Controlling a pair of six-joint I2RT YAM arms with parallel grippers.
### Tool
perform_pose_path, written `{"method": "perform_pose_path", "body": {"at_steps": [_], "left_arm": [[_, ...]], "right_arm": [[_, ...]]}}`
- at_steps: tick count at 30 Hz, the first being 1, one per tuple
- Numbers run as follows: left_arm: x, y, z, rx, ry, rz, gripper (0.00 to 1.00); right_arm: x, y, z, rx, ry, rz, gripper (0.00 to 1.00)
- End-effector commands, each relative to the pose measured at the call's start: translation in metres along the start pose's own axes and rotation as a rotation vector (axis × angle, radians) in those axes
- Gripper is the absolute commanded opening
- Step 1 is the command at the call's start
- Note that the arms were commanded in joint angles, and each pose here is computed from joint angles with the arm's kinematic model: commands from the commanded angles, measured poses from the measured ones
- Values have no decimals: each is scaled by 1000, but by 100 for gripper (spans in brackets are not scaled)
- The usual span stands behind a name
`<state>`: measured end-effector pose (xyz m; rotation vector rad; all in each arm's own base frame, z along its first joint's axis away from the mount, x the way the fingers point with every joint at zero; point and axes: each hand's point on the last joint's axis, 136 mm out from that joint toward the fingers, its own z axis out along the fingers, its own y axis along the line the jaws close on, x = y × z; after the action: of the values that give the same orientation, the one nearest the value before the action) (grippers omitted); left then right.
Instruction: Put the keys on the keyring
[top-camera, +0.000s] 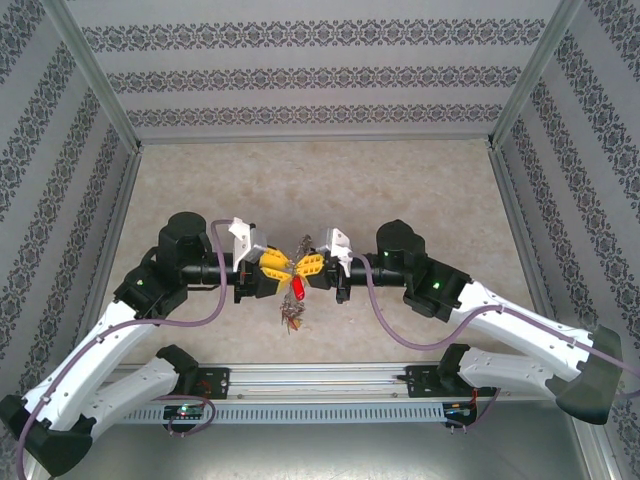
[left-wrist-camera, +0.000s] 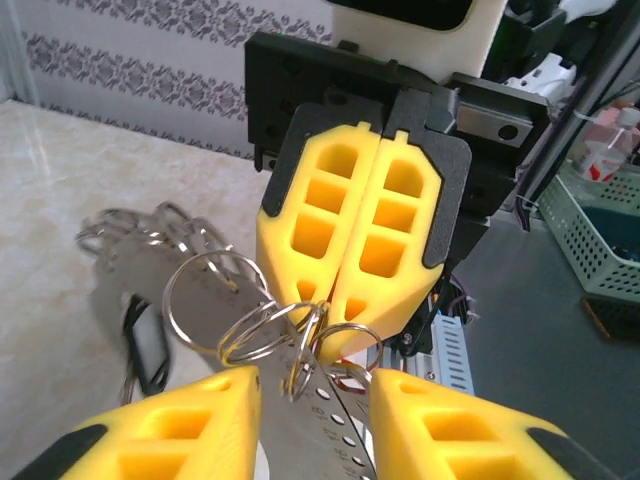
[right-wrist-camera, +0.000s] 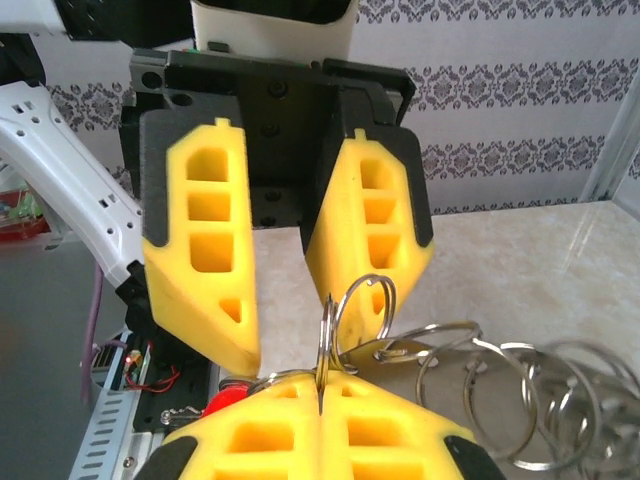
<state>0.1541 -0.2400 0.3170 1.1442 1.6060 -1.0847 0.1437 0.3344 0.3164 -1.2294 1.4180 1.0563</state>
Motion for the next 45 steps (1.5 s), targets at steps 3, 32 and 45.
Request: {"method": "perform_pose_path", "body": {"at_steps": [3,32,45], "left_arm": [[-2,8,-19,-153,85,97,35],[4,2,17,-100,453,351,28],[13,0,31,-53,480,336,28]], "right_arm": [[-19,-12,-6,60,-3,-21,0],[17,-8,-14,45,240,-53,0],[10,-5,-11,23,209,-67,0]]}}
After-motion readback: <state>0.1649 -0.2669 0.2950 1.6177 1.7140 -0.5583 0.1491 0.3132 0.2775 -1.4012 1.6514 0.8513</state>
